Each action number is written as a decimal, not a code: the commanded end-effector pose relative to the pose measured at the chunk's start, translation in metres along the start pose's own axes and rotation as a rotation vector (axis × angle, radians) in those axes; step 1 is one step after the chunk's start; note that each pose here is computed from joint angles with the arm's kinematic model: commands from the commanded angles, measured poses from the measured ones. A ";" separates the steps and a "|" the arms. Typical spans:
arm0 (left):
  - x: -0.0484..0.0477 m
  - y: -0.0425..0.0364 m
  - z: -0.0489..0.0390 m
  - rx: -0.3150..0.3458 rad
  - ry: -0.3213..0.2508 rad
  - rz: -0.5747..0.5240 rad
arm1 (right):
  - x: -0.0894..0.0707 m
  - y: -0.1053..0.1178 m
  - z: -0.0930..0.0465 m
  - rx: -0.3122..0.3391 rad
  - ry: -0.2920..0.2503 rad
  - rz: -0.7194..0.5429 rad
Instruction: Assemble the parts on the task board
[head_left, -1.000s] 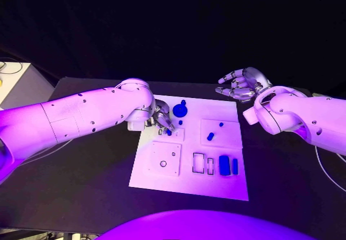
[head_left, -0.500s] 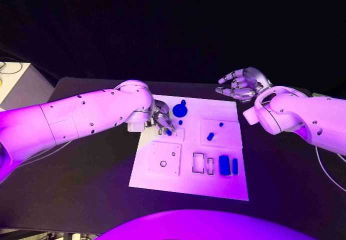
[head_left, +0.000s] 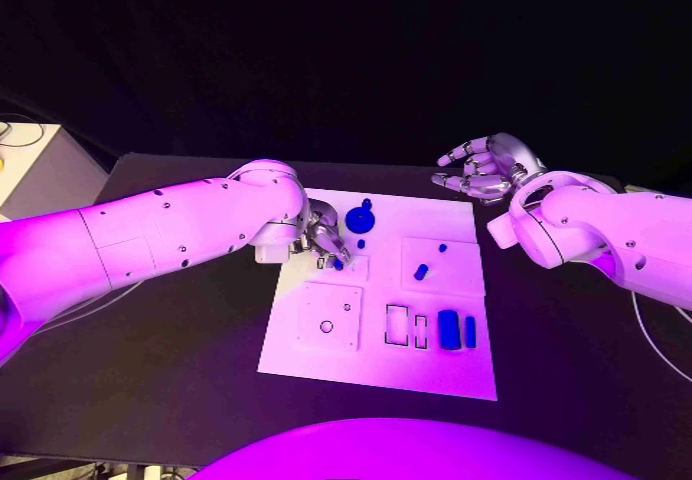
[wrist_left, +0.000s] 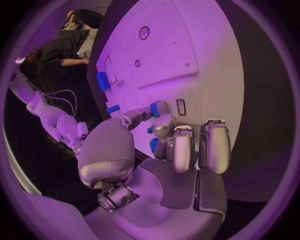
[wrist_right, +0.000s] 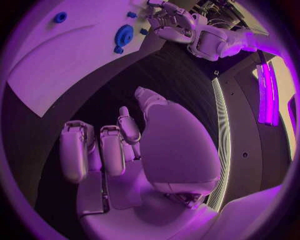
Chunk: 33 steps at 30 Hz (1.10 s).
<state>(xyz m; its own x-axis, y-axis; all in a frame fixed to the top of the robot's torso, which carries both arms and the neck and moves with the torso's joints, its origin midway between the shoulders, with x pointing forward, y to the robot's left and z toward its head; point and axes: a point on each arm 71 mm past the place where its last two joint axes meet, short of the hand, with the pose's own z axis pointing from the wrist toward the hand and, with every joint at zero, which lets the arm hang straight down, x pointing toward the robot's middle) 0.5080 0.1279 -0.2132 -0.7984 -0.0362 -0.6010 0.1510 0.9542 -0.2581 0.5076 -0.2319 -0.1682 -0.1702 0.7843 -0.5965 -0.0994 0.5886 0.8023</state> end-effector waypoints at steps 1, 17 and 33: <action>0.0118 -0.0032 0.0041 0.014 0.052 0.012 | 0.001 0.001 0.000 -0.015 0.011 -0.006; 0.0110 -0.0014 0.0045 0.010 0.049 0.009 | 0.001 0.001 0.000 -0.015 0.009 -0.006; 0.0103 0.0005 0.0047 0.005 0.048 0.008 | 0.000 0.001 0.000 -0.015 0.008 -0.005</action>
<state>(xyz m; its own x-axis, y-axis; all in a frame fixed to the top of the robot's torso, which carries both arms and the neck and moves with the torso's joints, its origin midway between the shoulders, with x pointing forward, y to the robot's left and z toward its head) 0.5086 0.1299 -0.2156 -0.7999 -0.0396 -0.5989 0.1445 0.9558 -0.2561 0.5077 -0.2326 -0.1682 -0.1689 0.7844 -0.5969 -0.0993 0.5889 0.8020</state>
